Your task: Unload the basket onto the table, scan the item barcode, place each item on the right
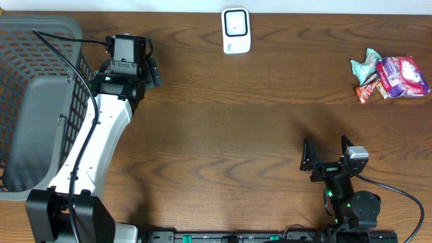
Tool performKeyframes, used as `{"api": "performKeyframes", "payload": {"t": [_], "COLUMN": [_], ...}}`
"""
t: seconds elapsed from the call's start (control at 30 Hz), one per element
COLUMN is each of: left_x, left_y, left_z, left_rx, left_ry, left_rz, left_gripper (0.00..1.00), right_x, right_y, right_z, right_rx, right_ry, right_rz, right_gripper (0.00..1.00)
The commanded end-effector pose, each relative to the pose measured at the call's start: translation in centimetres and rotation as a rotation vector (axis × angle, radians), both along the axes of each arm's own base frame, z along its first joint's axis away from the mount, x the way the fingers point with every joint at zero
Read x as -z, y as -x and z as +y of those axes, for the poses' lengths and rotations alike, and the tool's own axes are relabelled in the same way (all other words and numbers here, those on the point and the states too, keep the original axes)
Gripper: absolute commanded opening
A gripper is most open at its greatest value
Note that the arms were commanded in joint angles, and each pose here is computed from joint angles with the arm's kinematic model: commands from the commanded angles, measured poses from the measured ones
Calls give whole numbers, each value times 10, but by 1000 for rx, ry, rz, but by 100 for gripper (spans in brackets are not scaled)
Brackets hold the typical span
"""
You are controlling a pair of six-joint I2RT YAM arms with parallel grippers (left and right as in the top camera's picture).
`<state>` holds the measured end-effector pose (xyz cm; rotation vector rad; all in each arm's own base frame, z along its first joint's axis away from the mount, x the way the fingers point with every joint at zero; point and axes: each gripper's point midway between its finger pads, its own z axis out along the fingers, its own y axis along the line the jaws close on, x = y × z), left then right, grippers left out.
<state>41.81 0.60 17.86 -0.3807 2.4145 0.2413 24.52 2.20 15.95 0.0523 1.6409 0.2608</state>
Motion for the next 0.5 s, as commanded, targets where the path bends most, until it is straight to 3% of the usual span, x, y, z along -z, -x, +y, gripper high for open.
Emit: {"api": "performKeyframes", "payload": {"t": [0.0,0.33,0.47], "left_x": [-2,-2,-2], "left_y": [-1,-1,-1], "left_z": [3,3,3], "left_rx": [0,0,0], "left_ry": [-17,-17,-17], "left_rz": [-1,-1,-1], "left_gripper": [99,99,99], "right_x": [0,0,2], "right_y": [0,1,1], "right_z": [0,5,5], "right_rx": [-3,-21,-14], "right_ry": [82,165,282], "right_rz": [-13,-26,-32], "right_gripper": [99,99,99]}}
